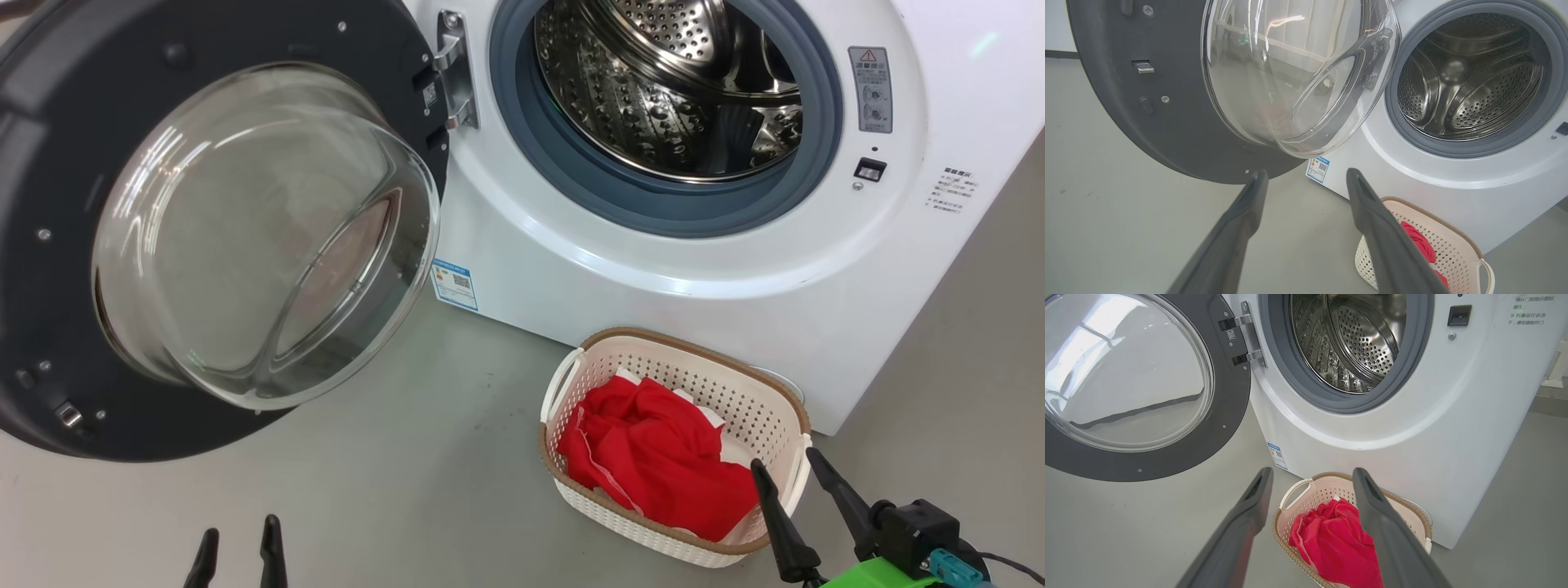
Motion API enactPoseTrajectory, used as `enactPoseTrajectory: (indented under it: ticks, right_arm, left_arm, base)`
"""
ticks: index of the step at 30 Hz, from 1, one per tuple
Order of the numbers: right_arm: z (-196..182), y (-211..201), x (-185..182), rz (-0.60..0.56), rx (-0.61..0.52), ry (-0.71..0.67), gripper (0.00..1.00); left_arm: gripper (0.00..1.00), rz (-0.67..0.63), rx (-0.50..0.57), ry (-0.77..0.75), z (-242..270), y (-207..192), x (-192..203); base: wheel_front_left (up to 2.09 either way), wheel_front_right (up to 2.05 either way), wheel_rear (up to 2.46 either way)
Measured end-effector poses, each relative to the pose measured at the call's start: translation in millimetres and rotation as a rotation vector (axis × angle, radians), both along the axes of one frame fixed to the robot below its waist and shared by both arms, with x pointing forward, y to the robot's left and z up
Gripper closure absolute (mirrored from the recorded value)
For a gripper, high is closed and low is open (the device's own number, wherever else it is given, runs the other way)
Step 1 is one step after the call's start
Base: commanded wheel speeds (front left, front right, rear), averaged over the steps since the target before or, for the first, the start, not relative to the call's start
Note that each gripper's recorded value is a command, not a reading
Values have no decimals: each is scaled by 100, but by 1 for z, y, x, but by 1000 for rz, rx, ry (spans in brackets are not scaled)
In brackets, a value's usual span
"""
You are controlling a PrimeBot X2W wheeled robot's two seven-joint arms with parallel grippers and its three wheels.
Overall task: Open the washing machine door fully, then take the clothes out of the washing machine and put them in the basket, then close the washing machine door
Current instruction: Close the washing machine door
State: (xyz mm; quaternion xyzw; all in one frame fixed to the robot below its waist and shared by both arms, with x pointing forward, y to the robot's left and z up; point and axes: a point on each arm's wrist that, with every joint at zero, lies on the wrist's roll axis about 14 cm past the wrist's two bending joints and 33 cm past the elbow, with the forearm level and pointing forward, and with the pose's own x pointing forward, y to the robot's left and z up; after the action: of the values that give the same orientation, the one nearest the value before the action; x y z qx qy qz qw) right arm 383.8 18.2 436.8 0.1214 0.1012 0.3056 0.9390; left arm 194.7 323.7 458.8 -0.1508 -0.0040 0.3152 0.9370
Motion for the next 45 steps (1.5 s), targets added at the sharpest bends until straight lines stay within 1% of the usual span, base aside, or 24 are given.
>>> enactPoseTrajectory:
  ticks: [8,9,10,11,12,13,14,18,20,27,28,30,32,35,39,42,45]
  right_arm:
    - [0,2,-3,14,-6,-2,0]
    - [0,2,-3,12,-6,-2,0]
    - [1,1,-3,10,-6,-3,0]
    - [1,0,-3,6,-5,-4,0]
    - [1,-1,-2,3,-4,-4,0]
    - [1,-1,-1,-1,-3,-4,0]
    - [2,-2,-1,-6,-2,-5,0]
    - [4,-4,1,-17,6,-7,0]
    - [5,-3,1,-22,13,-7,0]
    - [5,-5,2,-37,25,-2,0]
    - [3,-7,4,-46,27,3,0]
    - [1,-9,6,-54,26,8,0]
    - [-1,-11,7,-61,26,12,0]
    - [-2,-14,10,-73,28,16,0]
    - [-7,-19,13,-87,24,24,0]
    - [-12,-23,14,-101,22,36,0]
    - [-16,-26,15,-110,21,47,0]
  left_arm:
    - [0,5,-1,-12,3,0,0]
    - [22,4,0,-14,3,0,0]
    - [50,3,1,-16,4,0,1]
    - [50,2,2,-18,4,0,1]
    - [89,1,4,-22,6,0,1]
    - [89,3,6,-27,7,1,2]
    - [100,4,7,-39,10,3,2]
    - [100,10,40,-92,29,11,5]
    - [100,20,93,-139,50,21,8]
    - [100,93,440,-371,177,62,12]
    - [100,129,500,-443,210,76,9]
    - [100,158,545,-518,241,88,7]
    - [100,153,593,-569,268,97,9]
    - [100,154,619,-628,299,114,12]
    - [100,183,605,-632,314,145,16]
    - [100,207,546,-637,315,167,23]
    - [100,241,437,-643,304,193,29]
  base:
    - [0,0,0]
    - [0,0,0]
    - [0,0,0]
    - [0,0,0]
    - [0,0,0]
    - [0,0,0]
    - [0,0,0]
    - [0,0,0]
    - [0,0,0]
    - [0,0,0]
    - [0,0,0]
    - [0,0,0]
    - [0,0,0]
    - [0,0,0]
    - [0,0,0]
    - [0,0,0]
    - [0,0,0]
